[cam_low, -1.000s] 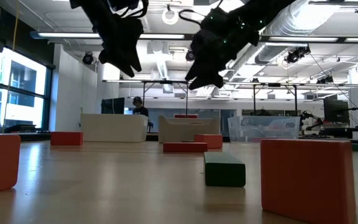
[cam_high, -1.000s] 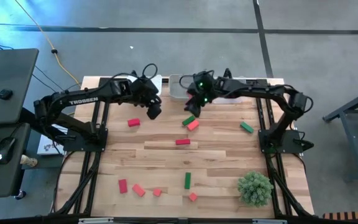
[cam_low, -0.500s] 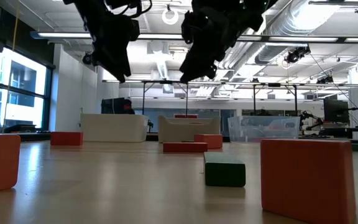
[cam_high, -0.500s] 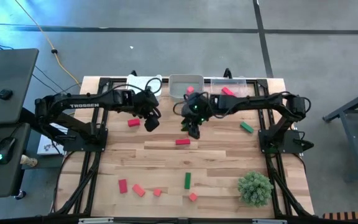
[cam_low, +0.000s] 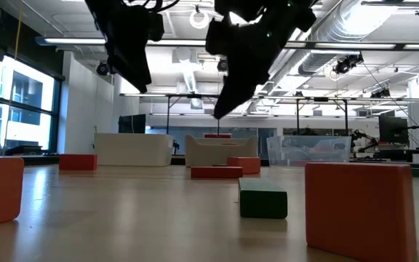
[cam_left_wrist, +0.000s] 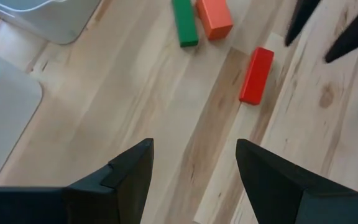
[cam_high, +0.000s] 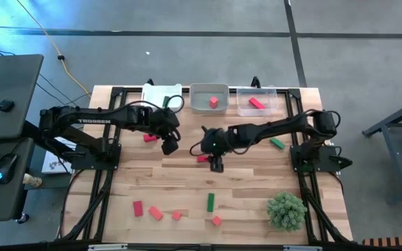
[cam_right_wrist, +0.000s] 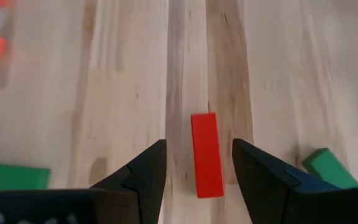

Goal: Sort & place blocks by color
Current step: Put the red wooden block into the transparent bin

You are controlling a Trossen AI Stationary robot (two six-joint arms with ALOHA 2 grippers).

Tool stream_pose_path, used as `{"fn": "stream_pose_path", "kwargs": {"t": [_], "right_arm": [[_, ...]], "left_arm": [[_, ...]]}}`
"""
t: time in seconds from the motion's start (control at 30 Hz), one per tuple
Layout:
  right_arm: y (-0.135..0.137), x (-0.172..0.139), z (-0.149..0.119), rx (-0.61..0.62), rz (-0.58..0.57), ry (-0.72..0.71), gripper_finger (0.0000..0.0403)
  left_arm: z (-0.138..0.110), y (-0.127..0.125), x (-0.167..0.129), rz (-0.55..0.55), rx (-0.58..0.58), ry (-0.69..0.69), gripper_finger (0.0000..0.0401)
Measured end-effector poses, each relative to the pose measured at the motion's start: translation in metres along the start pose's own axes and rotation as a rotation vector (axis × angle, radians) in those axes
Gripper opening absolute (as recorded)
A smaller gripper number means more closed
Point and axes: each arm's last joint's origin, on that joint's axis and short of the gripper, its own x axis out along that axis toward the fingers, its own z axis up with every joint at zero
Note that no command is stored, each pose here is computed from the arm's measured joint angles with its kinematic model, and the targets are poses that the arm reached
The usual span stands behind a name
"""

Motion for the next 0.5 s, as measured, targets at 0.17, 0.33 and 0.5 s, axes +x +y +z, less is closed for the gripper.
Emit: {"fn": "stream_pose_path", "kwargs": {"t": [0.17, 0.33, 0.5], "right_arm": [[0.004, 0.016, -0.005, -0.009, -0.031, 0.034, 0.0172], [0.003, 0.029, -0.01, 0.012, -0.032, 0.067, 0.0172], [0.002, 0.044, -0.017, 0.011, -0.033, 0.112, 0.0172]], "left_arm": [[-0.002, -0.004, 0.0, -0.007, 0.031, 0.004, 0.0218], [-0.003, -0.005, -0.001, -0.008, 0.038, 0.014, 0.0218], [-0.003, -0.005, -0.001, -0.007, 0.04, 0.017, 0.0218]]}}
